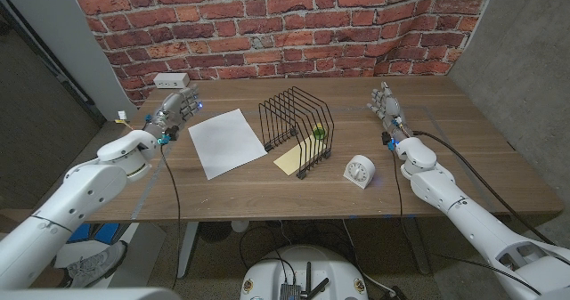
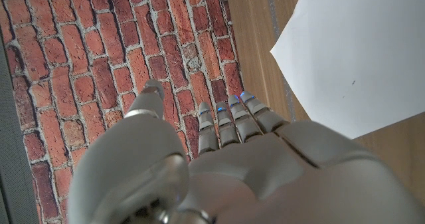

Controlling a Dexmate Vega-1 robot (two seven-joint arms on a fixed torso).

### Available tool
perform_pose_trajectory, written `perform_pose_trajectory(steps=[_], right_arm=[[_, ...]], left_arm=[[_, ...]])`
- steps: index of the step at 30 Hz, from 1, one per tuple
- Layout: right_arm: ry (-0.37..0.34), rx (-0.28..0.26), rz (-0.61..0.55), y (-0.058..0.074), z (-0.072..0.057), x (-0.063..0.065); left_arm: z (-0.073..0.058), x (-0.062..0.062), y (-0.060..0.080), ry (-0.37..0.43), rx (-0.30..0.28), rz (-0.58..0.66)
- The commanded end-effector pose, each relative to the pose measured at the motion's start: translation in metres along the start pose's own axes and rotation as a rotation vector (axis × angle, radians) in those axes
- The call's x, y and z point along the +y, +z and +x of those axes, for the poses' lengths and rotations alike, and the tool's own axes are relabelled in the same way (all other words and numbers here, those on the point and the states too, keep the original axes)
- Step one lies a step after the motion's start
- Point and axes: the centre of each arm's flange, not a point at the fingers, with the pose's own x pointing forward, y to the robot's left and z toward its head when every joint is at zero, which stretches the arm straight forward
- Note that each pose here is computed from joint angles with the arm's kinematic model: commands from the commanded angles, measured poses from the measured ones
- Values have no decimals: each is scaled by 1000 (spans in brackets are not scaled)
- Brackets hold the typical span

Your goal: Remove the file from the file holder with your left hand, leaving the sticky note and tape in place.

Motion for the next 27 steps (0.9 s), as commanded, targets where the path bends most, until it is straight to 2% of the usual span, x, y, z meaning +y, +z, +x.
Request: perform_pose_trajectory(steps=[1, 8, 15, 19, 23, 27], right_arm=[[6, -5, -8, 2, -1, 3], [14, -13, -25, 6, -1, 3], [14, -22, -35, 9, -4, 3], [22, -20, -36, 7, -4, 4], [23, -21, -37, 6, -3, 5], [25, -18, -31, 5, -2, 5]], left_arm=[[18, -14, 2, -122, -84, 93], [28, -20, 1, -121, -116, 194], [34, -23, -11, -112, -136, 246], [38, -25, -18, -133, -152, 258], [41, -26, -21, -142, -171, 293], [46, -25, -24, -148, -167, 312]])
